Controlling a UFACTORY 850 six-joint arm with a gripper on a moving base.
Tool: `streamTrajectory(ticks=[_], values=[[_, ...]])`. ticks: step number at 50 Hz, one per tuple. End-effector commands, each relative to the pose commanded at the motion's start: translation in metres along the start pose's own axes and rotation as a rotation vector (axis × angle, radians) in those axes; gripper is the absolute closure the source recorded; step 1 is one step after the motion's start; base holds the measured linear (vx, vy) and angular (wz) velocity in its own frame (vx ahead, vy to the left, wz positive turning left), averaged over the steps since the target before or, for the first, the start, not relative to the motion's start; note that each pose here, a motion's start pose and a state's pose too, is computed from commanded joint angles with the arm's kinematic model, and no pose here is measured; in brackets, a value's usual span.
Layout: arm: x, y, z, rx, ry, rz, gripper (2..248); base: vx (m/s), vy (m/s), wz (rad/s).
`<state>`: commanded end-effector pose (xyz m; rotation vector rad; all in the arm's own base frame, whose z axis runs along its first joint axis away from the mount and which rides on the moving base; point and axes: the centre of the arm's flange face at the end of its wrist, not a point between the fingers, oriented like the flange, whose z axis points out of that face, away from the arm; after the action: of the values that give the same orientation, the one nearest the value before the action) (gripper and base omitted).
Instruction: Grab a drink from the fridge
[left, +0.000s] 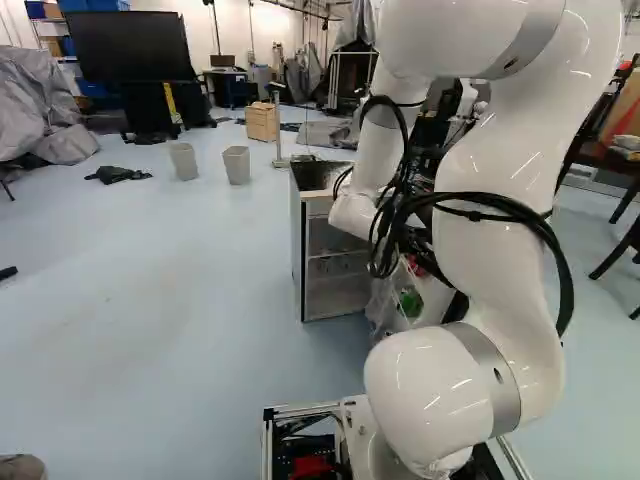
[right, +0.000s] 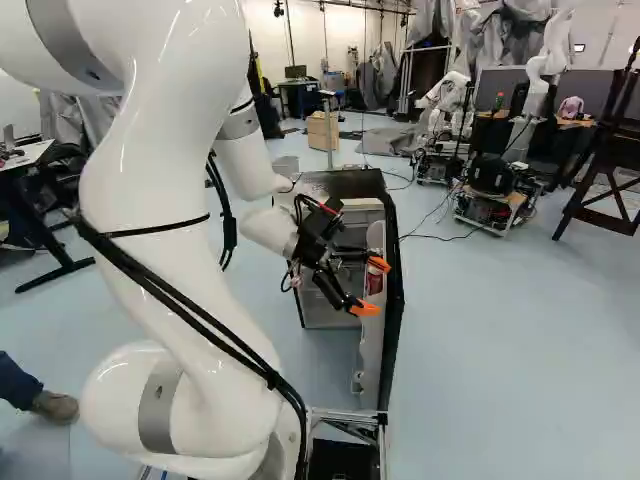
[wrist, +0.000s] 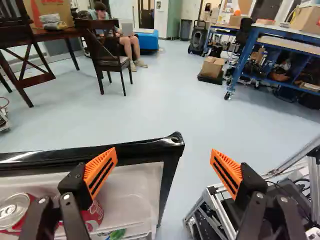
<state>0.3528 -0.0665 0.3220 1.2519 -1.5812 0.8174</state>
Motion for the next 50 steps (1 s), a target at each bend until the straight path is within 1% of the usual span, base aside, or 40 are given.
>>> streamTrajectory(ticks=[22, 31, 40, 45, 50], values=[[0.019, -0.034, 0.036, -0.105, -0.016, 0.086, 3, 0.0, 0.0, 0.0], [0.026, -0.045, 0.049, -0.137, -0.021, 0.114, 3, 0.0, 0.0, 0.0], [0.027, -0.045, 0.05, -0.141, -0.021, 0.116, 3, 0.0, 0.0, 0.0], [0.024, -0.038, 0.046, -0.129, -0.018, 0.101, 3, 0.0, 0.0, 0.0], [0.02, -0.028, 0.04, -0.095, -0.008, 0.073, 3, 0.0, 0.0, 0.0]])
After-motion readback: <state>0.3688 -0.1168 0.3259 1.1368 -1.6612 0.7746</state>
